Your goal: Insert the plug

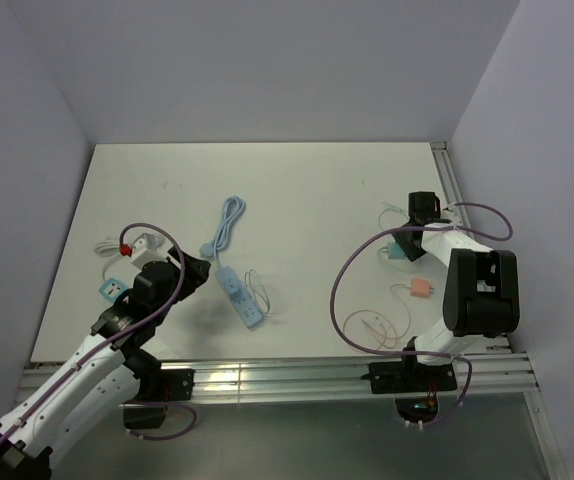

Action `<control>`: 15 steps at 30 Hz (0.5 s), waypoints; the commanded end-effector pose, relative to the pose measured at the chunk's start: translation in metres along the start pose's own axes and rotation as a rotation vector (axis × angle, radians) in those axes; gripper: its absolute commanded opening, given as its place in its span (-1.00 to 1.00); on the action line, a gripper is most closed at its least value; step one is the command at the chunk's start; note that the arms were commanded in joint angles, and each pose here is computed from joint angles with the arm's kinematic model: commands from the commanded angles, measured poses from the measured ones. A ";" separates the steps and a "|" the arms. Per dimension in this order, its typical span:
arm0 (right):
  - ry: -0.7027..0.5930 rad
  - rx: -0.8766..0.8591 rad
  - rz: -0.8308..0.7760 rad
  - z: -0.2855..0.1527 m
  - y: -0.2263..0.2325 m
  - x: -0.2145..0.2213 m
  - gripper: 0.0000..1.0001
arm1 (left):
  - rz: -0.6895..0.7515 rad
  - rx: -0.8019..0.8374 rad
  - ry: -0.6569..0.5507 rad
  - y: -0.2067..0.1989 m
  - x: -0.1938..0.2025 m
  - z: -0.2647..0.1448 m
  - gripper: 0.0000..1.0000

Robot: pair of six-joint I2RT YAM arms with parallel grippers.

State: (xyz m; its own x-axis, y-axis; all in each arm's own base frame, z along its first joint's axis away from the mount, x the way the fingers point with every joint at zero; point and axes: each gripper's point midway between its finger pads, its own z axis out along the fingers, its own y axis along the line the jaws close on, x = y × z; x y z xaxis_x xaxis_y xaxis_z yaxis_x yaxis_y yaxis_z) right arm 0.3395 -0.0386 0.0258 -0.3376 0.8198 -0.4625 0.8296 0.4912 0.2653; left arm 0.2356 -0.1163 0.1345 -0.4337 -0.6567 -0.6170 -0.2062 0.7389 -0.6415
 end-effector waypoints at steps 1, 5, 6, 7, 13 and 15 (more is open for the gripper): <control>0.037 -0.009 -0.027 0.003 0.003 0.005 0.04 | 0.001 0.038 -0.006 -0.010 -0.003 0.000 0.39; 0.045 -0.021 -0.048 0.001 0.002 0.008 0.31 | -0.001 0.038 -0.002 -0.009 -0.001 0.001 0.39; 0.043 -0.018 -0.049 0.001 0.000 0.009 0.34 | -0.004 0.043 -0.002 -0.010 -0.001 0.000 0.38; 0.044 -0.020 -0.050 0.000 -0.001 0.009 0.36 | -0.005 0.045 0.001 -0.010 -0.001 0.001 0.38; 0.046 -0.026 -0.042 -0.006 -0.004 0.013 0.36 | -0.006 0.047 0.007 -0.011 0.000 0.001 0.38; 0.048 -0.027 -0.042 -0.006 -0.003 0.014 0.35 | -0.007 0.051 0.006 -0.012 0.000 0.002 0.38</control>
State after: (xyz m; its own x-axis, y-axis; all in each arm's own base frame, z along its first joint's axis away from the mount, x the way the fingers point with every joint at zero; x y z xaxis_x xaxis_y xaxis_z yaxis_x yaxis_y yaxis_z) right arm 0.3318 -0.0286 0.0189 -0.3938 0.8153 -0.4246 0.8079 0.5273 0.2632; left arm 0.2362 -0.1204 0.1359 -0.4421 -0.6573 -0.6103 -0.1934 0.7342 -0.6508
